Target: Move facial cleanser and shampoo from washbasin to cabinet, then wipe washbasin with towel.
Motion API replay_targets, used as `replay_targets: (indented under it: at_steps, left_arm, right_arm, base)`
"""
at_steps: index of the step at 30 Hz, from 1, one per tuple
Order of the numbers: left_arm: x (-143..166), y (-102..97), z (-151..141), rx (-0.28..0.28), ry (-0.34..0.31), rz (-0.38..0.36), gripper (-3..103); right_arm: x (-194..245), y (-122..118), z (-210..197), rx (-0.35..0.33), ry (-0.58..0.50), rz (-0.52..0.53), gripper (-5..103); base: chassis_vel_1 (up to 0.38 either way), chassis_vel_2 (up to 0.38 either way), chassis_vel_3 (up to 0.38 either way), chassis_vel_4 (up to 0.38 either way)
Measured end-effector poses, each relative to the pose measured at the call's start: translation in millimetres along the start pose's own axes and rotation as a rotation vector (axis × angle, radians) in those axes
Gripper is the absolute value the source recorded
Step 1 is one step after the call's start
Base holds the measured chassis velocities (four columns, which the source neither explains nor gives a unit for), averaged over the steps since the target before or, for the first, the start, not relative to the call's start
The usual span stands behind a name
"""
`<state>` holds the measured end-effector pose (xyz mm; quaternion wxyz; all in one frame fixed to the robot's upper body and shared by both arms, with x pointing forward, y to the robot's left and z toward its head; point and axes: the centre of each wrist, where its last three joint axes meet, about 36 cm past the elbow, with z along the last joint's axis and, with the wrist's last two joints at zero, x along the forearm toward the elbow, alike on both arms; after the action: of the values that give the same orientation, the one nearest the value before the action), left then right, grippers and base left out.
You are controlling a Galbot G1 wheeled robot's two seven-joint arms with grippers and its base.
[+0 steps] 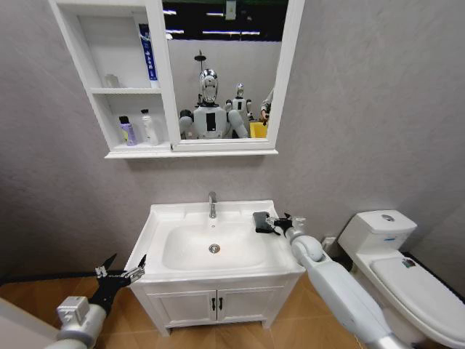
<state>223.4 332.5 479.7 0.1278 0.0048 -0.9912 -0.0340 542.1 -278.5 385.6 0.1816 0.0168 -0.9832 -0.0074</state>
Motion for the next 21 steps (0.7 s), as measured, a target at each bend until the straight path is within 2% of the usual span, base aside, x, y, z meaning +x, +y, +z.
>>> replay_targets:
  at_steps: [6,15,20,21]
  left_arm:
    - [0,0.1,0,0.000,0.000,0.000,100]
    - [0,0.1,0,0.000,0.000,-0.001,100]
    - [0,0.1,0,0.000,0.000,-0.001,100]
    - [0,0.1,0,0.000,0.000,-0.001,100]
  right_arm:
    - [-30,16,6,0.001,0.021,-0.001,100]
    - [-34,21,14,-0.019,0.068,0.012,101]
    - [-37,27,23,-0.029,0.104,0.028,85]
    - [-38,27,25,-0.027,0.112,0.030,85]
  base:
    - [0.000,0.000,0.000,0.000]
    - [0.000,0.000,0.000,0.000]
    - [0.000,0.000,0.000,0.000]
    - [0.000,0.000,0.000,0.000]
